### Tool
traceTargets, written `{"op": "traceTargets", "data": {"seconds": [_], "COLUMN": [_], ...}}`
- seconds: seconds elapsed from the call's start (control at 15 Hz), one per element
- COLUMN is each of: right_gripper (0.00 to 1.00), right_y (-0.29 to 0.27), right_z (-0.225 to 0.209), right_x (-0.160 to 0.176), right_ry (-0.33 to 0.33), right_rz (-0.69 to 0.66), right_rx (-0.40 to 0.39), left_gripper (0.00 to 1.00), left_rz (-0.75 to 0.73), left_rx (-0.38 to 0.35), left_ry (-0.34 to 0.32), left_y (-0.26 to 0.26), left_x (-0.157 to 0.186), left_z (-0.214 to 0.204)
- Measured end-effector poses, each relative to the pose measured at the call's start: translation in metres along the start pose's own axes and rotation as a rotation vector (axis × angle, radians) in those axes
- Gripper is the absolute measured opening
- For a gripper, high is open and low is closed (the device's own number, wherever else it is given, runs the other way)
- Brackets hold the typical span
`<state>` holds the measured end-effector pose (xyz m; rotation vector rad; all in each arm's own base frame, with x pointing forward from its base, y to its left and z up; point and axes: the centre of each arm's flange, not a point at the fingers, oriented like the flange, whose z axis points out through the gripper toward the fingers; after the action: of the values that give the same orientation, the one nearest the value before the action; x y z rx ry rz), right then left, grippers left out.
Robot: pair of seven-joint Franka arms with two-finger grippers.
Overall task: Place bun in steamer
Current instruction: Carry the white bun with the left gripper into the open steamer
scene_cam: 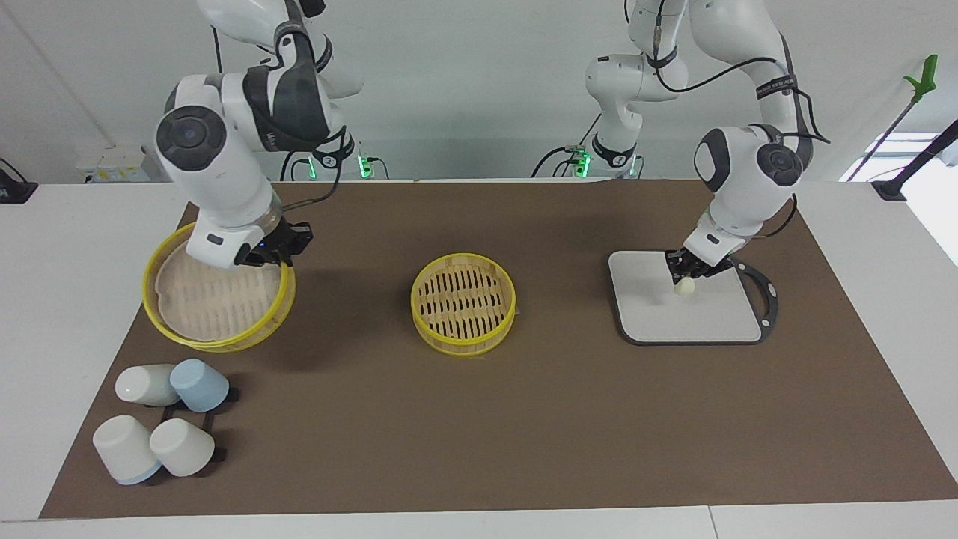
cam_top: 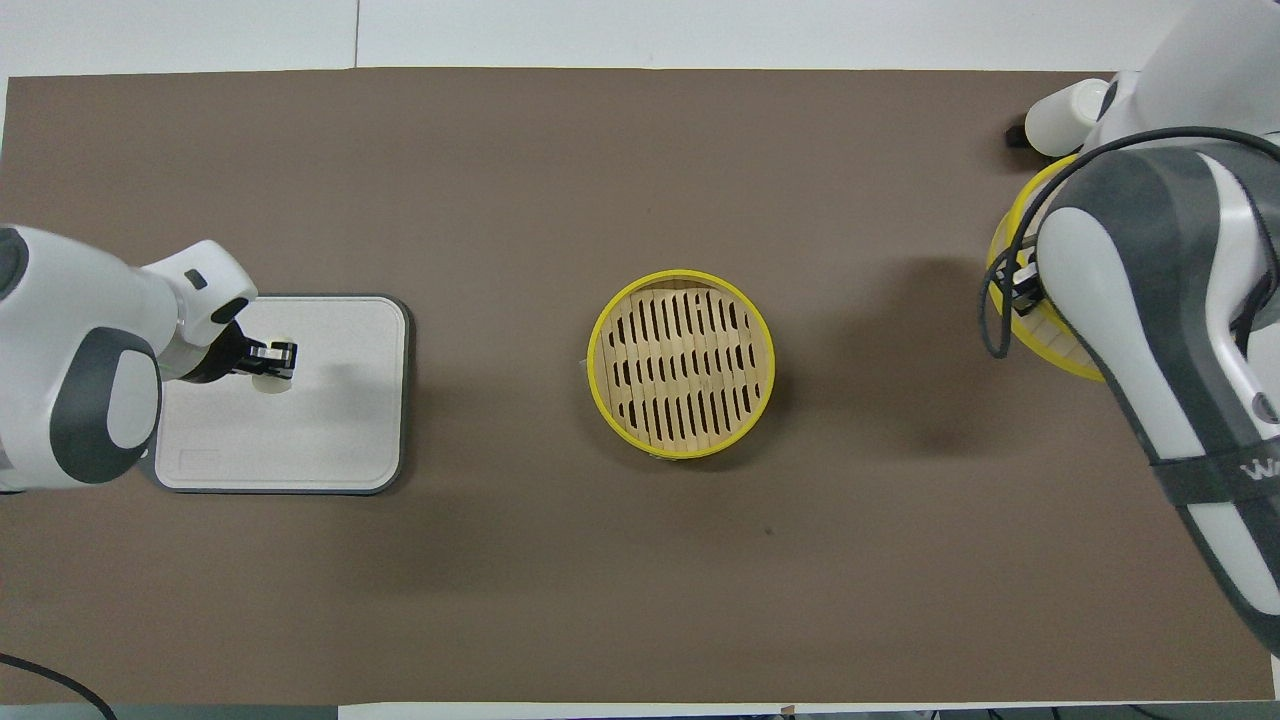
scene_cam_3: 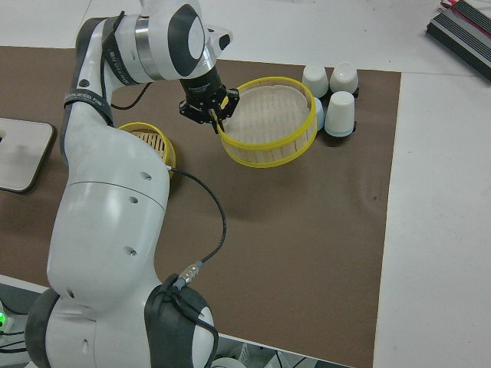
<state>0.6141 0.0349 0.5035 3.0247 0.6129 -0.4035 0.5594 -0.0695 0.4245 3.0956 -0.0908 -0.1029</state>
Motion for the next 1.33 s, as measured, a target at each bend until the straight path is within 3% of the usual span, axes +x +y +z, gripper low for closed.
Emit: {"op": "traceTargets", "data": {"seconds": [0.13, 0.27, 0.47, 0.67, 0.93, 1.13, 1.33], "right_gripper": [0.09, 0.09, 0.09, 0.09, 0.09, 0.09, 0.09], "right_y": [0.015, 0.013, 0.006, 0.005, 0.004, 0.003, 0.002], "right_z": [0.010, 0.015, 0.019, 0.019, 0.019, 0.019, 0.019], "right_x": [-0.003, -0.001, 0.002, 0.000, -0.001, 0.000, 0.000], "right_ry": [-0.019, -0.031, -0.035, -0.031, -0.031, -0.030, -0.030], "right_rz": [-0.035, -0.060, -0.074, -0.075, -0.076, -0.078, -0.080], "right_rx": [-0.032, -0.065, -0.072, -0.074, -0.075, -0.075, -0.075], "left_gripper": [0.19, 0.19, 0.19, 0.19, 0.20, 0.21, 0.47], "left_rz": [-0.105, -0.182, -0.221, -0.174, -0.115, -0.119, -0.170], "left_rx": [-0.008, -0.017, -0.060, -0.071, -0.041, -0.047, -0.050], "left_ry": [0.019, 0.043, 0.110, 0.123, 0.133, 0.143, 0.144], "left_y": [0.075, 0.158, 0.288, 0.379, 0.414, 0.412, 0.410], "left_x": [0.018, 0.020, -0.009, -0.052, -0.069, -0.067, -0.066], "left_z": [-0.048, -0.059, -0.035, 0.033, 0.123, 0.122, 0.122]}}
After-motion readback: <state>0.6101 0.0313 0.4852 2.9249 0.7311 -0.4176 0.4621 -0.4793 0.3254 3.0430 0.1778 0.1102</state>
